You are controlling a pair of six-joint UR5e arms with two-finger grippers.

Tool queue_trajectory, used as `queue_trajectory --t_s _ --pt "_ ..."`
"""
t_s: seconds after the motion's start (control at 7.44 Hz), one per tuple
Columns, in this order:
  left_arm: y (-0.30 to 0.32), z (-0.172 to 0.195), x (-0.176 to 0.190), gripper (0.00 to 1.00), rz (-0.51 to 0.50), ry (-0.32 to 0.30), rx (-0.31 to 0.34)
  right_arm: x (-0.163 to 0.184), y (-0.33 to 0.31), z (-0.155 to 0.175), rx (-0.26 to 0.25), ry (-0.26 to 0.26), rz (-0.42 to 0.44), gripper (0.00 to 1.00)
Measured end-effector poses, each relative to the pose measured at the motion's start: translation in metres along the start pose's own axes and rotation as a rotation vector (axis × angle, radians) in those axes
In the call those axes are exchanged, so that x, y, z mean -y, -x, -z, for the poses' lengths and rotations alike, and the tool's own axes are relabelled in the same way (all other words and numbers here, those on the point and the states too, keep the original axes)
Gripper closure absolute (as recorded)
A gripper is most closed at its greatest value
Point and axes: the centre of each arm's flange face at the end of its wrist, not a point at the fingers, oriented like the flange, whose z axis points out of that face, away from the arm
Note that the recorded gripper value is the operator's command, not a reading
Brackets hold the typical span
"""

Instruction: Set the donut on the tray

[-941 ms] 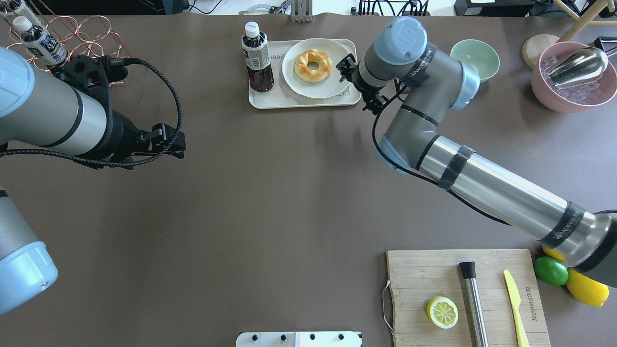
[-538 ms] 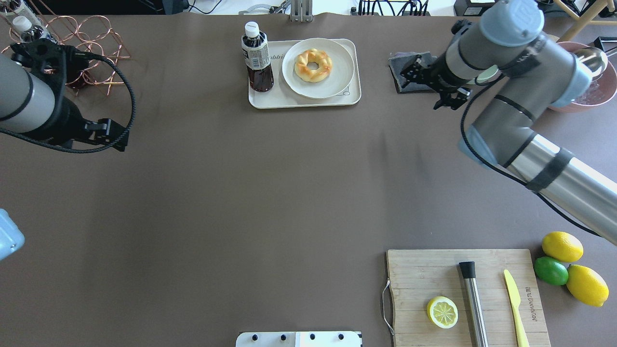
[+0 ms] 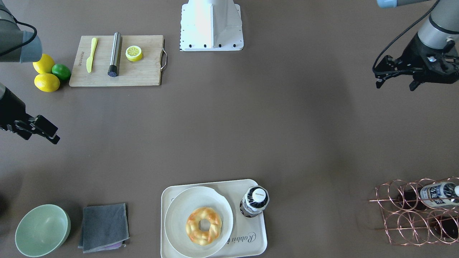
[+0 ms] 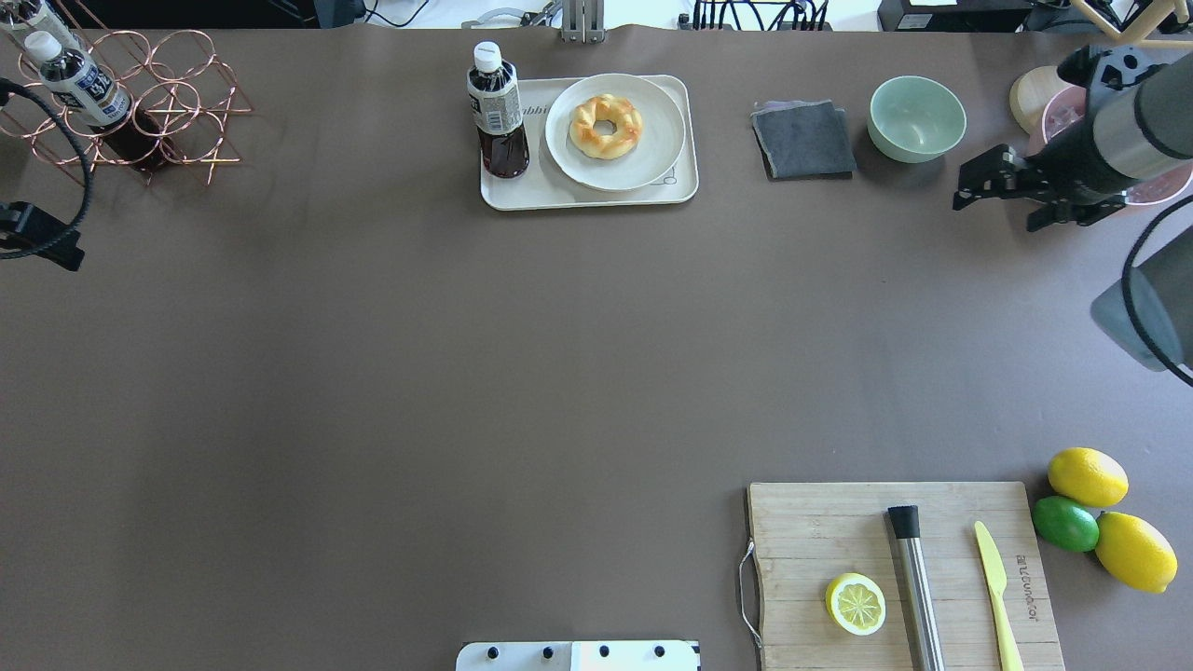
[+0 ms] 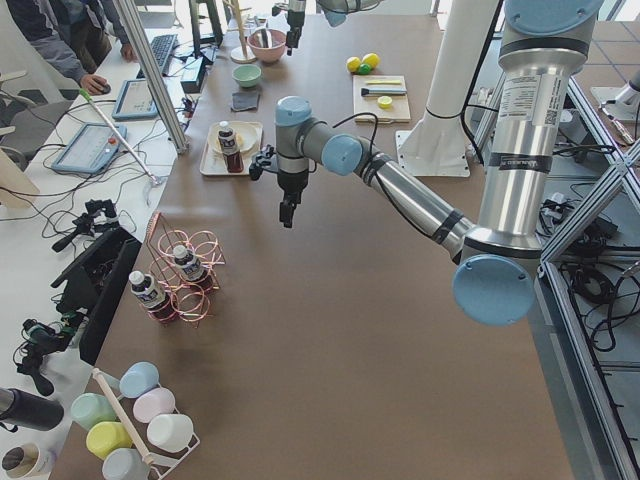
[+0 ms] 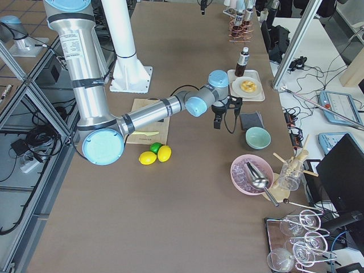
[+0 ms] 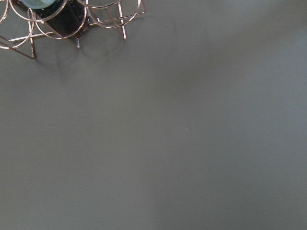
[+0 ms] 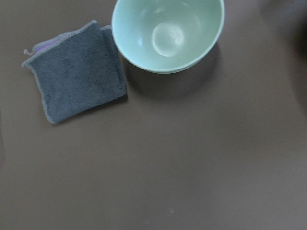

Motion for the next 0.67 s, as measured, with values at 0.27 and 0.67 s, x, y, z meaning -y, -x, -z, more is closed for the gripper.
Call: queue_trajectory --t_s 0.27,0.67 --pt "0.092 -0.01 -0.001 0.03 -0.064 0.018 -0.014 0.007 -0.069 0.032 -0.003 0.023 0.102 0.0" --pt "0.2 -0.008 -0.045 0.03 -0.11 0.033 -0.016 0.029 -0.175 0.078 -0.065 0.047 0.276 0.0"
